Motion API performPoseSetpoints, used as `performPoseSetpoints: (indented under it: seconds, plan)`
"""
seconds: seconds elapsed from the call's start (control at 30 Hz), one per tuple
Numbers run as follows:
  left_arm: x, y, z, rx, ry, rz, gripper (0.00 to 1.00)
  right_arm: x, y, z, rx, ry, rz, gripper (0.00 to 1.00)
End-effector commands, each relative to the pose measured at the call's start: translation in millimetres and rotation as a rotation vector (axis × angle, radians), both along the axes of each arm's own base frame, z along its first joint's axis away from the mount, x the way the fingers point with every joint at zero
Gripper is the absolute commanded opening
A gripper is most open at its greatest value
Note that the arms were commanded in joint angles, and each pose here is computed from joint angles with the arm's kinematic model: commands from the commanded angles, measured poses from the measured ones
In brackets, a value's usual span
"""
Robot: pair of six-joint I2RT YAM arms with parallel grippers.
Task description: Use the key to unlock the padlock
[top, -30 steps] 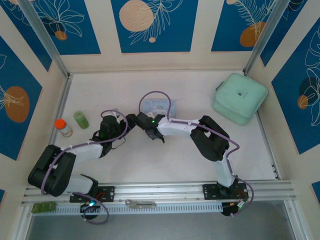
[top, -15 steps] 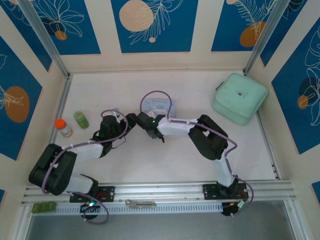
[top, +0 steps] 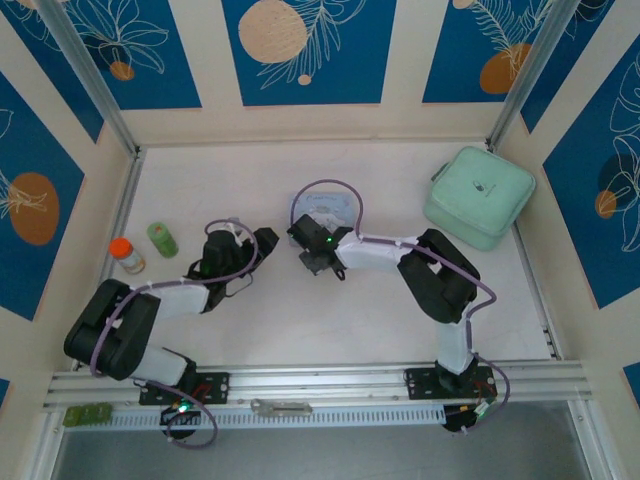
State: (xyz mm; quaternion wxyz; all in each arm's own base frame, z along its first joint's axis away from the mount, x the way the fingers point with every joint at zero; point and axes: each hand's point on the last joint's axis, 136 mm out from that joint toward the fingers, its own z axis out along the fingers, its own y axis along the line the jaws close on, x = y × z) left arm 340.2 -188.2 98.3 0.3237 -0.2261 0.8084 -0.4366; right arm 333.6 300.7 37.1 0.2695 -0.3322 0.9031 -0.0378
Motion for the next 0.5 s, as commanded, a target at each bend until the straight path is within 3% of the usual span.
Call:
performPoseSetpoints:
  seconds: [0.0,0.13,0.47]
  plan:
    - [10.1,-7.6,13.9,-0.044,-0.042,-0.033,0.74,-1.0,25.3,9.9,0.007,-0.061,0.267,0.00]
    - [11.3,-13.0,11.8,-0.055,-0.033,-0.056,0.74,8.3,28.8,18.4,0.000,-0.094,0.366,0.00]
    - [9.6,-15.1,7.3,-0.069,-0.027,-0.070,0.73,23.7,31.9,27.4,0.139,-0.104,0.433,0.00]
